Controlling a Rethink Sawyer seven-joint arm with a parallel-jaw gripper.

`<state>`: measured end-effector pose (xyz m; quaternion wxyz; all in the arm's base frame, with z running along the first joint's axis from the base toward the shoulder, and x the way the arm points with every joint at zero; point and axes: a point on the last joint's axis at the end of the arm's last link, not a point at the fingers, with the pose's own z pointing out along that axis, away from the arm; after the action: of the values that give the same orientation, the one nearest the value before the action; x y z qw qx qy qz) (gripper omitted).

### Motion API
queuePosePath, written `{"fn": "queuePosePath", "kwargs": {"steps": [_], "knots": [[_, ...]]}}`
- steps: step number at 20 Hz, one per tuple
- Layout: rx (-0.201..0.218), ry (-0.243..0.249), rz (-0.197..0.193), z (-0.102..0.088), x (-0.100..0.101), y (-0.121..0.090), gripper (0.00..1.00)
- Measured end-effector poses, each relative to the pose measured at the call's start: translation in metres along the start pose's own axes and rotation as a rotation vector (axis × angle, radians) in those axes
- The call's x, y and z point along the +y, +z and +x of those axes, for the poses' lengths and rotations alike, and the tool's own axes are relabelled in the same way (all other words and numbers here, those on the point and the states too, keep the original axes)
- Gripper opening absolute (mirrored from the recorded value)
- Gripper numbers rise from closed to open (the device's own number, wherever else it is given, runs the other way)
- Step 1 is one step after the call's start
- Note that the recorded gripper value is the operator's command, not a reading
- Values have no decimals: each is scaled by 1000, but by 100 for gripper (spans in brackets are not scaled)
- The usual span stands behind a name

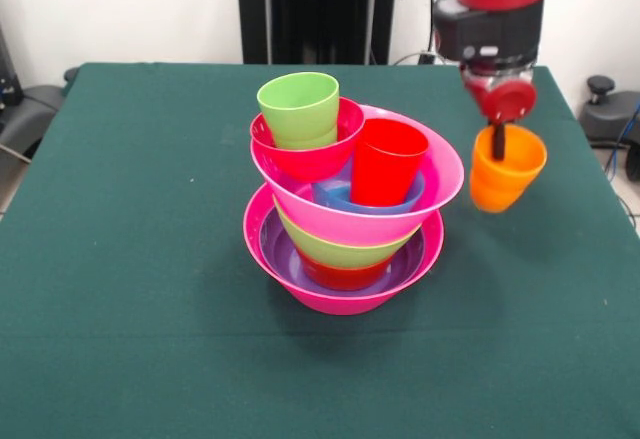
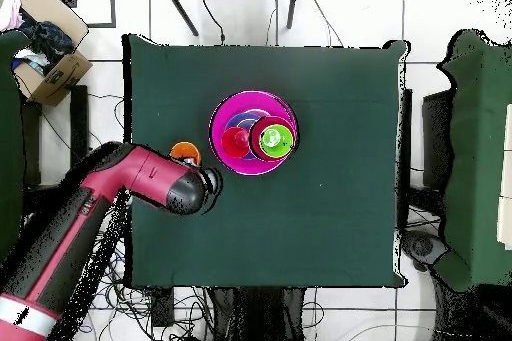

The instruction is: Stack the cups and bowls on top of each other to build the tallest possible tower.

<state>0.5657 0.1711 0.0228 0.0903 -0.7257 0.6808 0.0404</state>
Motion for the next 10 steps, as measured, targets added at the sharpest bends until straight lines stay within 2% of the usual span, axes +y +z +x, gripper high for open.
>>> {"fn": "queuePosePath", "kwargs": {"steps": [3,4,5,6,10], "knots": [[-44,2,-34,-13,8,-19,0],[-80,-4,-60,-25,14,-34,0],[-99,-9,-72,-31,16,-41,0],[-105,-11,-77,-34,17,-44,0],[-171,-46,-116,-61,23,-78,0]]}}
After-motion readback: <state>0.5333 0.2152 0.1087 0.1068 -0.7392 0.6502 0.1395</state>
